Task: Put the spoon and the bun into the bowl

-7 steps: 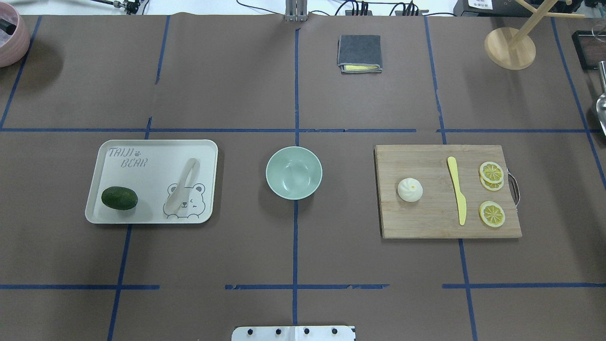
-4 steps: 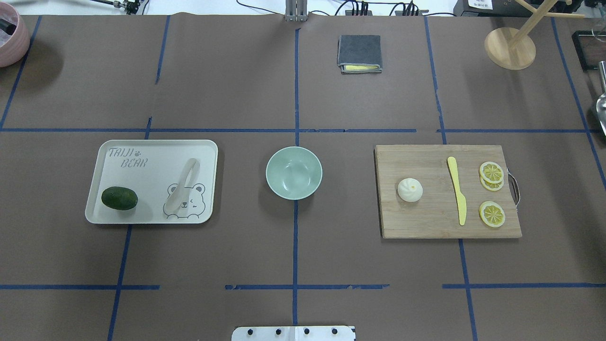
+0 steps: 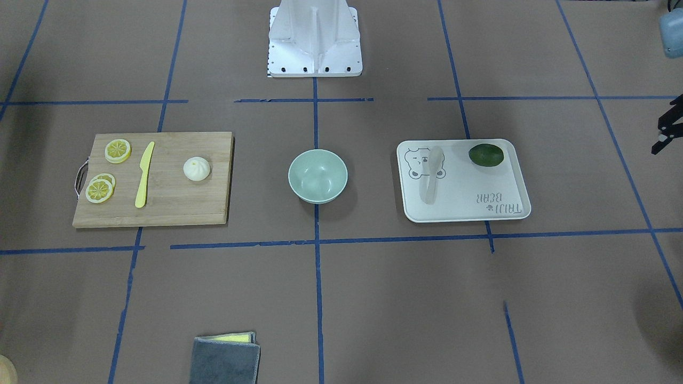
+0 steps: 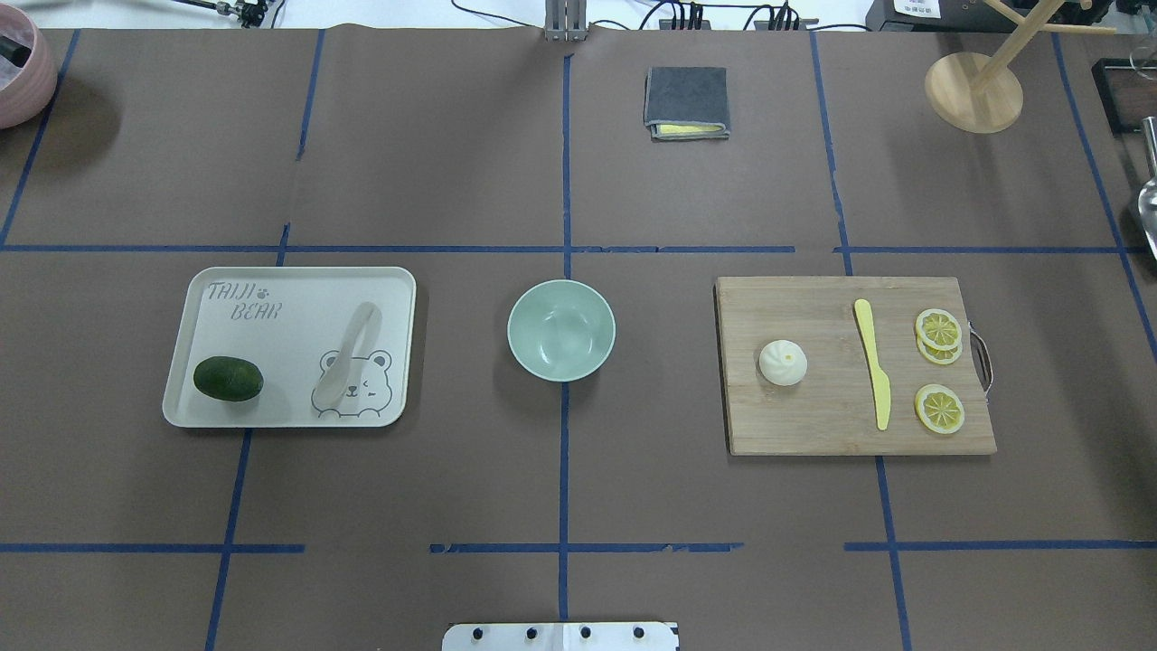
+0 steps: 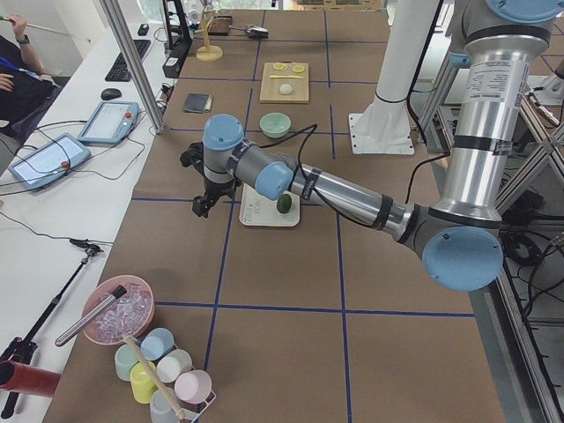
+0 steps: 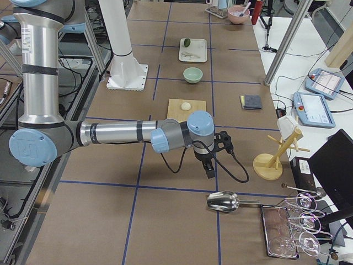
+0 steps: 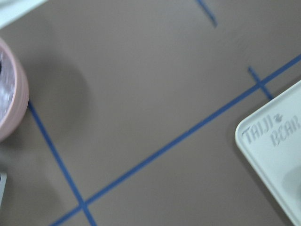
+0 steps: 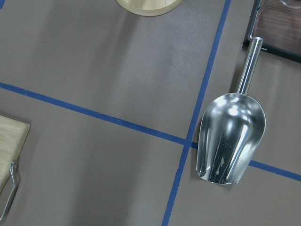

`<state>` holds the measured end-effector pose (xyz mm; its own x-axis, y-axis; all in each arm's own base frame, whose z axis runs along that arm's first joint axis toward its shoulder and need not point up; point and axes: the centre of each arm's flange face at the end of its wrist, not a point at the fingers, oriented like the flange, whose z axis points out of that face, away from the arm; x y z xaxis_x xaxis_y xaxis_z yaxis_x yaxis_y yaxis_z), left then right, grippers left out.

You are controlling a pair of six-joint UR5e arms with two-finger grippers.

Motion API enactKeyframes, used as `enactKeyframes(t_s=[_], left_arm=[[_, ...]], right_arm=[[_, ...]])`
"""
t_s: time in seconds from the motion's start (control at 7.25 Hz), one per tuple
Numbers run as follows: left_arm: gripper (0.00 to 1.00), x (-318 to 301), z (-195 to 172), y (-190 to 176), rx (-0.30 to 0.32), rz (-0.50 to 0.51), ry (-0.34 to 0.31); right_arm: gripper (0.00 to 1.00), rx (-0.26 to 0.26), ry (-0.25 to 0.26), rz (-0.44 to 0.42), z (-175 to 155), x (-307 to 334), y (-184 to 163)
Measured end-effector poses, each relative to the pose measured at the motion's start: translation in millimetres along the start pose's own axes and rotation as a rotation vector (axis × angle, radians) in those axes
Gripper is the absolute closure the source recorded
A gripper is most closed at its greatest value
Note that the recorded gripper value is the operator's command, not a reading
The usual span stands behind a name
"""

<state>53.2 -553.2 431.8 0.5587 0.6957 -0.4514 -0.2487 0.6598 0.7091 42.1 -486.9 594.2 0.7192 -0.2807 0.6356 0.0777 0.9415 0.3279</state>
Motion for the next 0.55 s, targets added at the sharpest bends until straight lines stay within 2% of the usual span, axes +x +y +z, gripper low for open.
enactKeyframes(t_s=[0.14,0.28,0.55], left_arm=[[0.0,22.8,9.2,-23.0,0.07,0.044,0.023],[0.0,55.0,24.8,-45.8,0.118,-0.017,0.072],[0.0,118.1,56.8,-78.1,0.154,-0.086,0.113]], right_arm=[[0.0,-0.001,0.0,0.001,0.5,0.4,0.2],[0.0,-0.004,-0.002,0.004,2.1,1.7,1.6],[0.0,-0.01,-0.007,0.01,4.9,3.7,3.1]])
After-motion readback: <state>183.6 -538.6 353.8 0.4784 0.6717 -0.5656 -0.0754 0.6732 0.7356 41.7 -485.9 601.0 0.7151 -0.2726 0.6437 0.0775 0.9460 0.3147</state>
